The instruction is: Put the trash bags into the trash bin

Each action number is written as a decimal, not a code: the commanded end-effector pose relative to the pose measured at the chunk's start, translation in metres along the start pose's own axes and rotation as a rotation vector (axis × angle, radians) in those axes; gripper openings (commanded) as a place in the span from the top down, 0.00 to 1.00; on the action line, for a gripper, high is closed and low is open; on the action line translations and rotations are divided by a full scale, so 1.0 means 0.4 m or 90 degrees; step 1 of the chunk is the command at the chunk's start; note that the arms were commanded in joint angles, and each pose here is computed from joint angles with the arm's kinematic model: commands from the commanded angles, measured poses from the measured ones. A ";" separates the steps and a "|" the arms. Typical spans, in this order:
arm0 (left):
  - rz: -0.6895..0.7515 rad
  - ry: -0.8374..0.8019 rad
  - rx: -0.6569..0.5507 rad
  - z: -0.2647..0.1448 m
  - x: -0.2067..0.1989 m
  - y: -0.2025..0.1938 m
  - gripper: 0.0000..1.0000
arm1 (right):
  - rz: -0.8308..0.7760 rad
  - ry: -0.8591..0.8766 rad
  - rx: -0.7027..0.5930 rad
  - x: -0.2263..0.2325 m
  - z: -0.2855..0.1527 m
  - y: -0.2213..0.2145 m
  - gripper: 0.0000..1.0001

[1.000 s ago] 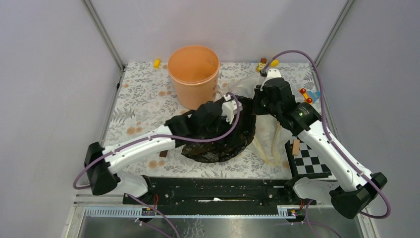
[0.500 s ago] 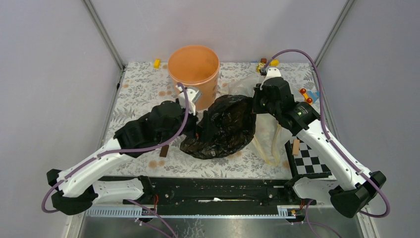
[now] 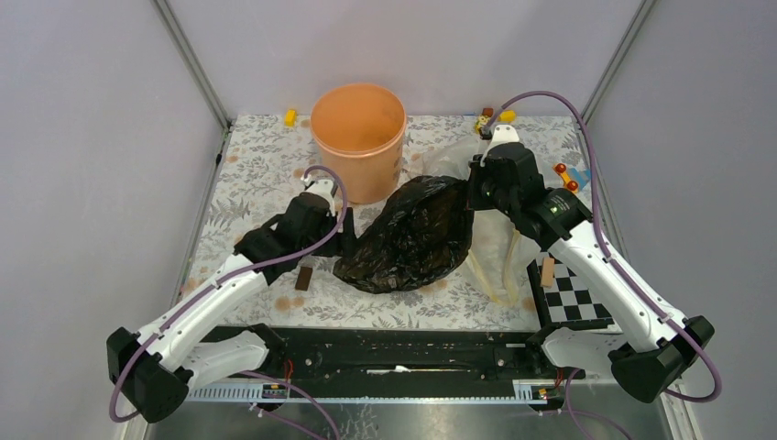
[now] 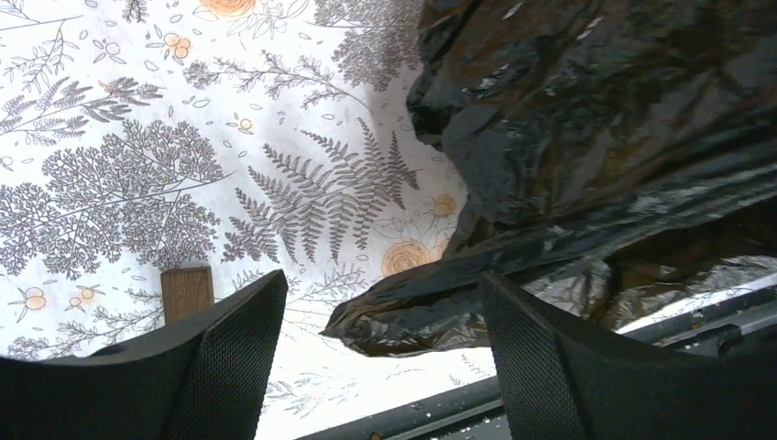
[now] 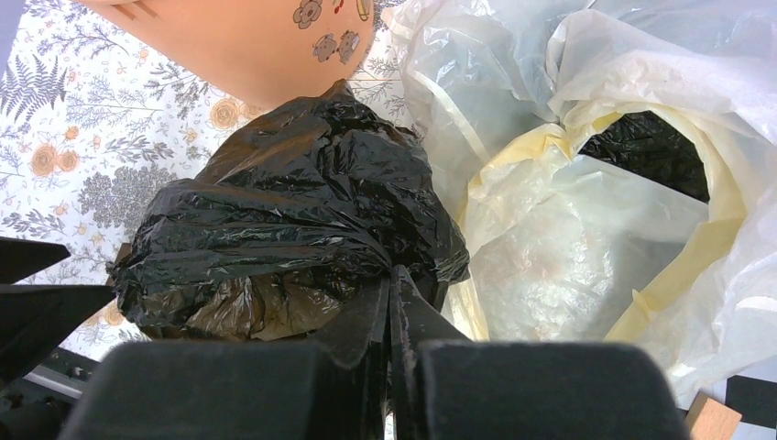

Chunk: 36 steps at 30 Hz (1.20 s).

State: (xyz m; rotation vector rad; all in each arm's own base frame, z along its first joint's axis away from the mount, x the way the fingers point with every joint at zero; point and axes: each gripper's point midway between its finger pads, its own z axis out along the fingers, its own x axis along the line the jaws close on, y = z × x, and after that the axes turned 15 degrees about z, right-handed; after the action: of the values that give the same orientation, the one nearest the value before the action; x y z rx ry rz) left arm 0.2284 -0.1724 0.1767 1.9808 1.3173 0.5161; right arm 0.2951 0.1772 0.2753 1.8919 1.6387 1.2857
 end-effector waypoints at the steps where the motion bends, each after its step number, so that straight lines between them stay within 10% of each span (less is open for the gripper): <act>1: -0.077 -0.051 -0.047 0.014 -0.007 0.012 0.28 | -0.007 0.007 -0.035 0.016 -0.001 0.047 1.00; 14: -0.163 -0.131 -0.074 -0.027 -0.037 -0.057 0.29 | -0.017 -0.004 -0.031 0.010 0.022 0.041 1.00; 20: -0.221 -0.107 -0.092 -0.010 -0.019 -0.085 0.01 | -0.018 -0.008 -0.024 0.010 0.036 0.038 1.00; 36: -0.331 -0.174 -0.167 0.017 -0.041 -0.123 0.25 | -0.017 -0.011 -0.016 0.009 0.052 0.034 1.00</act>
State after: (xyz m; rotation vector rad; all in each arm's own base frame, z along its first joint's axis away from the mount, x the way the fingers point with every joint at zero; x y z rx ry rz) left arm 0.1830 -0.1680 0.1176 1.4559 1.4855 0.1661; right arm 0.3080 0.1829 0.2550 1.8895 1.6827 1.2103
